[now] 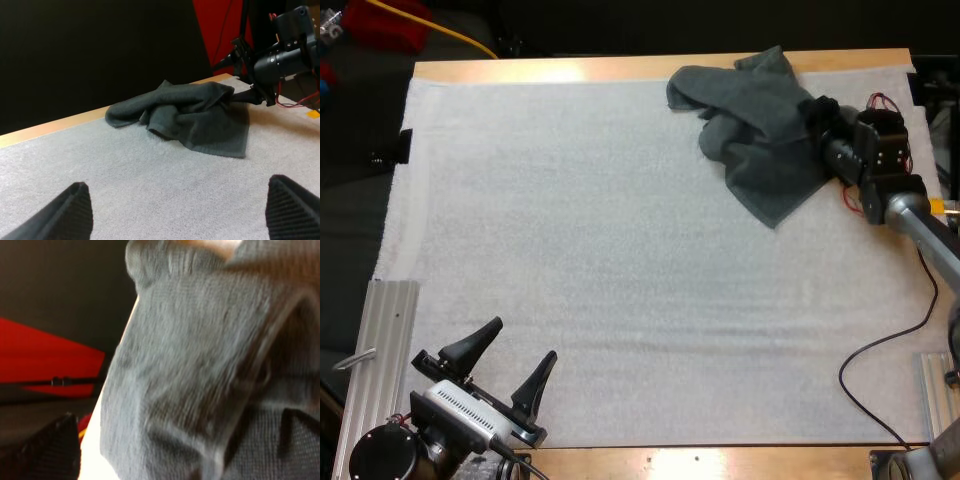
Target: Pick towel from pile, fold and stack
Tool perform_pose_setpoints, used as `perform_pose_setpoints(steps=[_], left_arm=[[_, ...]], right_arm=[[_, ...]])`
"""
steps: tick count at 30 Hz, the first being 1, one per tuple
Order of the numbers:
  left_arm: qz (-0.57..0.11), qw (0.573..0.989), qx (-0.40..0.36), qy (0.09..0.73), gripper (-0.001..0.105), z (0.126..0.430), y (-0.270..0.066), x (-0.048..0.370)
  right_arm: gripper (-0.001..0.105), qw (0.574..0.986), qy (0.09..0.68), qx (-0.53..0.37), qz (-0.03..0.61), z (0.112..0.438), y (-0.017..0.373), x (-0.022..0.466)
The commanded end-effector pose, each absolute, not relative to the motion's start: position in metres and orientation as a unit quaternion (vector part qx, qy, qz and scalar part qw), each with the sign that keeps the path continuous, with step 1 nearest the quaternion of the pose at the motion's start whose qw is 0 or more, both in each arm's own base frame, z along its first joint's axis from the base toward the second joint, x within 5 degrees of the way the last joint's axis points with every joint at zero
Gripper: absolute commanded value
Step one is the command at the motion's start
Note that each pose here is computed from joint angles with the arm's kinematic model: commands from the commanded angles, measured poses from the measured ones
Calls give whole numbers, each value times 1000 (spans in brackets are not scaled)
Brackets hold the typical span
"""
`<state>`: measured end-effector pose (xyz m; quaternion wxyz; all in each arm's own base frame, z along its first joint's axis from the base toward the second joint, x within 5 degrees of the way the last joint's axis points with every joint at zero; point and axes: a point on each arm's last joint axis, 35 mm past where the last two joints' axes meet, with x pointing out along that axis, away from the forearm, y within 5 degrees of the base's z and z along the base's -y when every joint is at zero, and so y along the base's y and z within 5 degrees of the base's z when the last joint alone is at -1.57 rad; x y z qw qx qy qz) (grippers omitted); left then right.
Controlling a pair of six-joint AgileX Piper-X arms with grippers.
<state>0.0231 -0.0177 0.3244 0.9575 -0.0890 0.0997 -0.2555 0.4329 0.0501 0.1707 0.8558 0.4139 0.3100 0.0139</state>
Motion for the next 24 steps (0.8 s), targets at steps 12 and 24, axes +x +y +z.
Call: perform_pose_setpoints(steps=[12,24], left_arm=[[-259,956,-94,105,69,325,-18,26],[-259,956,-94,105,69,325,-18,26]], right_arm=[[71,837,324,435,79,162,53,470],[2,833,342,420,115,160,55,469]])
